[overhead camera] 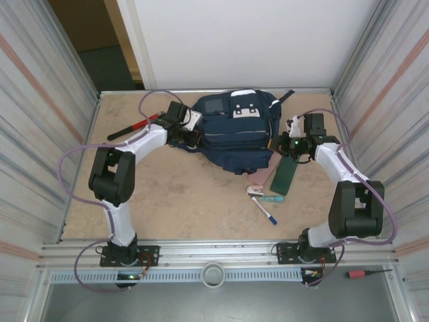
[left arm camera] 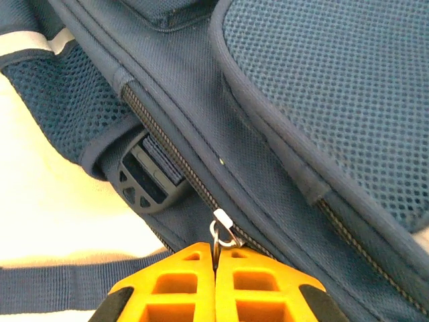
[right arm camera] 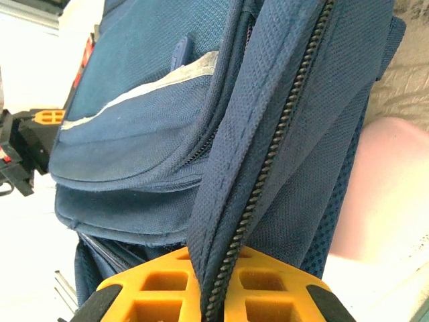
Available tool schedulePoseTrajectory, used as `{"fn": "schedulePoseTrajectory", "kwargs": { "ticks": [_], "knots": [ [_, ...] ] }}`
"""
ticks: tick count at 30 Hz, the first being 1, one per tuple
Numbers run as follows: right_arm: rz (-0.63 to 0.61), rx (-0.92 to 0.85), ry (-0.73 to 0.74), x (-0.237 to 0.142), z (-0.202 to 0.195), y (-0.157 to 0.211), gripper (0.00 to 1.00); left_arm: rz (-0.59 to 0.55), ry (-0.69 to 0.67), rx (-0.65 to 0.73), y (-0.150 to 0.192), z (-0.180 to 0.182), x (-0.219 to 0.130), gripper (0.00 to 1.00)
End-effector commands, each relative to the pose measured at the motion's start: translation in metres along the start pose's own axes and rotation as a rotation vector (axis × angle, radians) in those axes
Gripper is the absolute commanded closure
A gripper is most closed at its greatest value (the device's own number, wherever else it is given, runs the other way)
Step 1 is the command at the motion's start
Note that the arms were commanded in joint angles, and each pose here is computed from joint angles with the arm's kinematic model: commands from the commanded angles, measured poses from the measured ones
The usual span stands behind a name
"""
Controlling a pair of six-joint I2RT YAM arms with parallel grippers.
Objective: Pack the student bag
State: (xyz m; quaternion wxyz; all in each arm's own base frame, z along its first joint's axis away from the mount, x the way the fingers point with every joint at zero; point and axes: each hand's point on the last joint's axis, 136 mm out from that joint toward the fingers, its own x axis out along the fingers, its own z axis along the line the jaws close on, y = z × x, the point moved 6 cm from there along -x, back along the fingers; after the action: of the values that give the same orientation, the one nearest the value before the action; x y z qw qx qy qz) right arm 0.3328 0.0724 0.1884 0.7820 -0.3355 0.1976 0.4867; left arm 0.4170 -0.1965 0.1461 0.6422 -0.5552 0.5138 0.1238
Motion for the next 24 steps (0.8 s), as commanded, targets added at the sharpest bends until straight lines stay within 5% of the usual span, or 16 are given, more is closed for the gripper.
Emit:
{"fn": "schedulePoseTrajectory", "kwargs": {
  "ticks": [1,16,24],
  "knots": [
    [-0.04,-0.067,-0.035,-0.012,0.011,-0.017,1.0,-0.054,-0.054,0.033,-0.015,0.026,0.005,1.0],
    [0.019,-0.063,-0.036,0.0,0.006,-0.012,1.0,-0.078,-0.138,0.053,-0.037,0.047,0.044,0.93],
    [0.053,-0.074,-0.018,0.011,0.007,-0.008,1.0,-0.22,-0.101,0.056,-0.031,0.022,-0.028,0.54]
  ]
}}
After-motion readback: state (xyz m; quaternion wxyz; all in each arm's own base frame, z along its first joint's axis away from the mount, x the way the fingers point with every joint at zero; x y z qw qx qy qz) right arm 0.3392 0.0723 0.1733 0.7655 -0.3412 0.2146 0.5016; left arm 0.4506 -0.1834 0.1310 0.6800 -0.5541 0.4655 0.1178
